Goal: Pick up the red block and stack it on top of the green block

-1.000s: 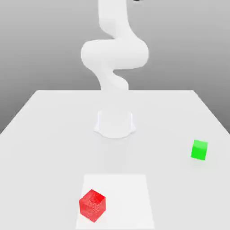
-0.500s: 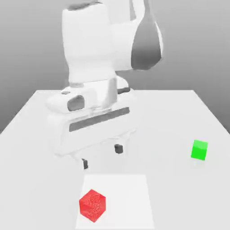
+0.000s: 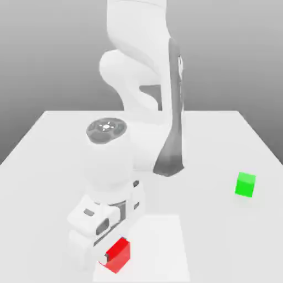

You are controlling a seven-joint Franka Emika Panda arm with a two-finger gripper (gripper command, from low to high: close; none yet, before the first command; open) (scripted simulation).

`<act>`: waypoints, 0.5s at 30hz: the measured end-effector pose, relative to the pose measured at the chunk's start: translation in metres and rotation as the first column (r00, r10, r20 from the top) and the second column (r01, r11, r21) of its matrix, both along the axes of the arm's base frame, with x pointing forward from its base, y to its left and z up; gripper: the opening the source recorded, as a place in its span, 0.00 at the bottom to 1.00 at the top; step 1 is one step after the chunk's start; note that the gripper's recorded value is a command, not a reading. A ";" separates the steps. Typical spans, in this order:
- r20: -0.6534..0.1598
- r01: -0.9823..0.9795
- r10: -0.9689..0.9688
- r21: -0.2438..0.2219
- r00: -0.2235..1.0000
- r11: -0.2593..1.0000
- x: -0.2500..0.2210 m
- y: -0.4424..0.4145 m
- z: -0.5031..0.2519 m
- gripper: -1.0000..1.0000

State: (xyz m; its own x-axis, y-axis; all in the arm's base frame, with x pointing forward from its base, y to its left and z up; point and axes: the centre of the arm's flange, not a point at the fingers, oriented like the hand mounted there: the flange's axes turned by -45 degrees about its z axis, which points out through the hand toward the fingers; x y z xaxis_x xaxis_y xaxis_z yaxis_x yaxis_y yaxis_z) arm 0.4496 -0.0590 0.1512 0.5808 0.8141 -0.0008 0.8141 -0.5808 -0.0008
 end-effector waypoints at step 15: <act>-0.012 -0.465 0.466 0.045 0.885 0.884 -0.070 0.227 0.072 0.00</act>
